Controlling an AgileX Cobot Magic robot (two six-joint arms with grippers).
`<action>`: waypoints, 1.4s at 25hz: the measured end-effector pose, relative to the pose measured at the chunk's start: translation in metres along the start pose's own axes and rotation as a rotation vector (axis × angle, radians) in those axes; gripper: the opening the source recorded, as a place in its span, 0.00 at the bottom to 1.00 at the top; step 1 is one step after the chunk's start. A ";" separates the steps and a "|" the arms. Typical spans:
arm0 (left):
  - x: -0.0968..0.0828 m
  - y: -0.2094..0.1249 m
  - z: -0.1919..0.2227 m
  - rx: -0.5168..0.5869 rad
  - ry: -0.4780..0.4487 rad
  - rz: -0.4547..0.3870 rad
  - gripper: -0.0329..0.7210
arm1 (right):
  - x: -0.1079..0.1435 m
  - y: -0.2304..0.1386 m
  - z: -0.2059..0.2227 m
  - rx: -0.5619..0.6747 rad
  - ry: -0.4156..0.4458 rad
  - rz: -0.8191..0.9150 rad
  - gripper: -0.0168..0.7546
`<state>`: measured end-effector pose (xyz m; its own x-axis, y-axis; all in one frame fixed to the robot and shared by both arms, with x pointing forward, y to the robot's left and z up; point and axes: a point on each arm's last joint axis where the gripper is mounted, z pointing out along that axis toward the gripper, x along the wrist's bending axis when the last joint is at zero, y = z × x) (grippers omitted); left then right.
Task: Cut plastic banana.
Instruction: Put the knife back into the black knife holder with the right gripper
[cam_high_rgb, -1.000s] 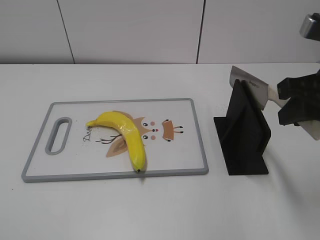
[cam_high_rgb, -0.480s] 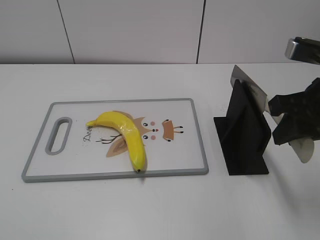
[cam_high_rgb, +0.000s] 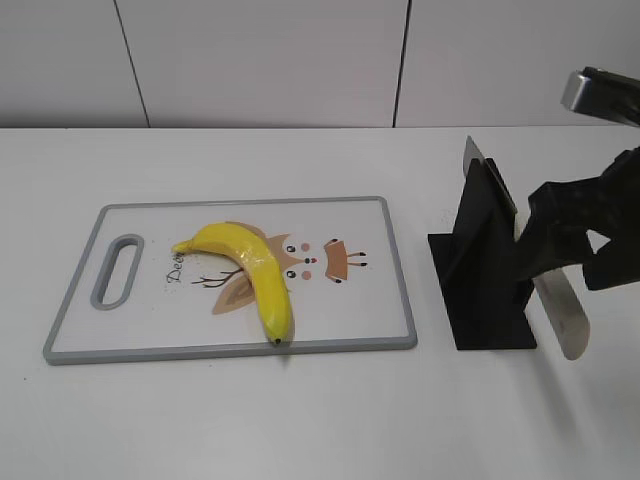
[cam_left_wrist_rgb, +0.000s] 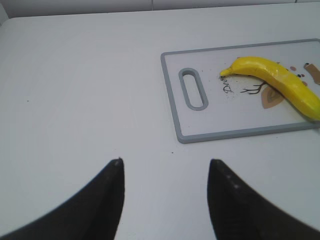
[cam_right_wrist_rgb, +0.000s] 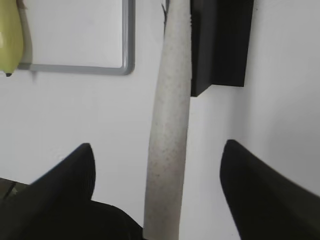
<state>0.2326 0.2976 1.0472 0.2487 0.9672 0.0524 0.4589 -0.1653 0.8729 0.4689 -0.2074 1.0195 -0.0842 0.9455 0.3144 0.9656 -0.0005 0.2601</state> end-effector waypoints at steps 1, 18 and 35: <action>0.000 0.000 0.000 0.000 0.000 0.000 0.70 | 0.001 0.002 -0.001 -0.006 0.004 -0.001 0.80; 0.000 0.000 0.000 0.000 -0.004 -0.002 0.81 | 0.028 -0.001 -0.111 -0.377 0.047 -0.413 0.77; 0.000 0.000 0.000 0.000 -0.004 -0.002 0.81 | -0.012 -0.135 -0.117 -0.531 0.017 -0.518 0.76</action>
<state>0.2325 0.2973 1.0472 0.2511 0.9667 0.0487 0.4591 -0.1632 0.8733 0.3109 -0.2568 1.0874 -0.5046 0.8622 0.0448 0.5525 0.2826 0.7841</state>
